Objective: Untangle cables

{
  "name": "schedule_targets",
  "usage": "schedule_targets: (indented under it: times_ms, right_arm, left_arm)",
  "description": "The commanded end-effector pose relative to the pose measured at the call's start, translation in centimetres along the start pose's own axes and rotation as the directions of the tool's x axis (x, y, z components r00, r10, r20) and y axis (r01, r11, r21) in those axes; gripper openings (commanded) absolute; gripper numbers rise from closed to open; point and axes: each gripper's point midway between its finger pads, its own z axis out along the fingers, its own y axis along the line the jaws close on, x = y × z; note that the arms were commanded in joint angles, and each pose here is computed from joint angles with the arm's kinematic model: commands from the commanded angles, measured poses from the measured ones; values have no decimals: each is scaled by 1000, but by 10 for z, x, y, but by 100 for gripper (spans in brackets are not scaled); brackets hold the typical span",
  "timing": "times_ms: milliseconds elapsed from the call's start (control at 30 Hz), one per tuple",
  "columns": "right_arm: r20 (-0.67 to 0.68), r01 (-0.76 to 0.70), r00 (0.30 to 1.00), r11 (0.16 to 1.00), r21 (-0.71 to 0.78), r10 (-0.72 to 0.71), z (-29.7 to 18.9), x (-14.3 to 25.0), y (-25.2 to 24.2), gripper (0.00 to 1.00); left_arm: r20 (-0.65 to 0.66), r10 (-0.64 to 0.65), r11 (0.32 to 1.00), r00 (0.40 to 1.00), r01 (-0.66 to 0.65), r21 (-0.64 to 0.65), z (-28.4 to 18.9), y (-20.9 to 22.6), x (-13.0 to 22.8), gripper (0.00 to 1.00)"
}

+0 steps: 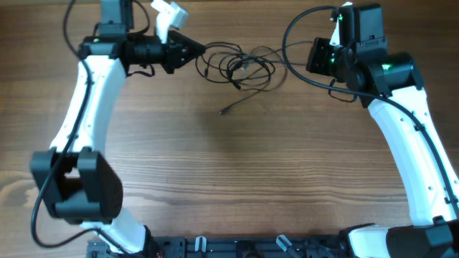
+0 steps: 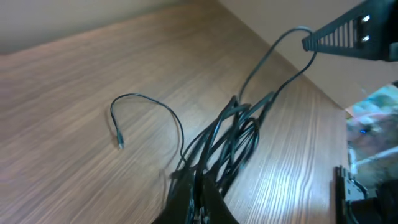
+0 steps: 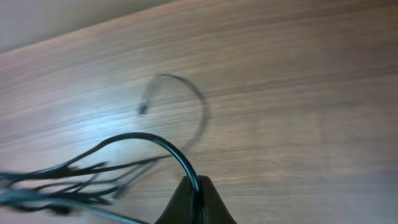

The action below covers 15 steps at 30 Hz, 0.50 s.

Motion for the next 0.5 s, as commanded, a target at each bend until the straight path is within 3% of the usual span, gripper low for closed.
schedule_targets:
  times_ms: [0, 467]
  right_arm:
    - [34, -68, 997, 988, 140, 64, 3, -11, -40, 4]
    - [23, -151, 988, 951, 269, 150, 1, -14, -119, 4]
  left_arm:
    - [23, 10, 996, 1000, -8, -92, -32, 11, -9, 4]
    - [73, -80, 976, 994, 93, -195, -85, 41, 1, 4]
